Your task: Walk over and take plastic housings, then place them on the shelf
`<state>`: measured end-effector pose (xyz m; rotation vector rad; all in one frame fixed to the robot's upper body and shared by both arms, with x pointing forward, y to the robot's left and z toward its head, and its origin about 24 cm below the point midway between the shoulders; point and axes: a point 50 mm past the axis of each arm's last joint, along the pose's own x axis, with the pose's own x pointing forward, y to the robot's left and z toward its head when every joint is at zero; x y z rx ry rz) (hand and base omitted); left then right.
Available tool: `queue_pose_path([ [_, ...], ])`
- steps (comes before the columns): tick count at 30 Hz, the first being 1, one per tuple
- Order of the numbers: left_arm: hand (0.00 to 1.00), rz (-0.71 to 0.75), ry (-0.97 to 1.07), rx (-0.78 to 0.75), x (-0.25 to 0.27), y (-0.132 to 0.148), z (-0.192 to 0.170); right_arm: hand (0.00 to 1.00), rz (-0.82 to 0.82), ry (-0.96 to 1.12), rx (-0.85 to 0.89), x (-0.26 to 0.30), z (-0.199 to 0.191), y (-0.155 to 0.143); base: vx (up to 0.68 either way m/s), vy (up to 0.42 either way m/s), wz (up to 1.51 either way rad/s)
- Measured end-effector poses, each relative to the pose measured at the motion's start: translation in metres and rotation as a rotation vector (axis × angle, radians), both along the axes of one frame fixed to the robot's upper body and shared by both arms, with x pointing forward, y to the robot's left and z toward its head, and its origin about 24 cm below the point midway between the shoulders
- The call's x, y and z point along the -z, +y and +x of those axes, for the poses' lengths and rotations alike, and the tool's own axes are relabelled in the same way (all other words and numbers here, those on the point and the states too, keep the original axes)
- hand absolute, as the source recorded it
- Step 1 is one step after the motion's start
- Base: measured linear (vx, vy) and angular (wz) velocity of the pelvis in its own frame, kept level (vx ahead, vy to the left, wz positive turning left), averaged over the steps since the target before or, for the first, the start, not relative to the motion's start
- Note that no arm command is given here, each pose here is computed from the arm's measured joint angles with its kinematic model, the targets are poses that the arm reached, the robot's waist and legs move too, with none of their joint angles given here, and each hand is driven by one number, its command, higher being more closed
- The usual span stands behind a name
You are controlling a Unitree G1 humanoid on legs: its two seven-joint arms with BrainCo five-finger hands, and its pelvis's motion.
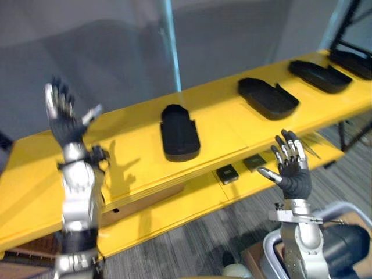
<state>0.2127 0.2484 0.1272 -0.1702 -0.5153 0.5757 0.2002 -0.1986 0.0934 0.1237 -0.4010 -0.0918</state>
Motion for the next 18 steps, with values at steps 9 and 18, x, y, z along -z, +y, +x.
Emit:
queue_pose_path([
  [9, 0.0, -0.005, -0.088, 0.026, 0.006, -0.01, -0.036, 0.0, 0.081, 0.002, 0.131, 0.005, 0.009, -0.006, 0.0, 0.0, 0.04],
  [18, 0.0, -0.008, -0.025, 0.014, 0.013, -0.01, -0.031, 0.0, 0.07, -0.026, -0.163, -0.002, 0.059, 0.052, -0.03, -0.004, 0.17],
])
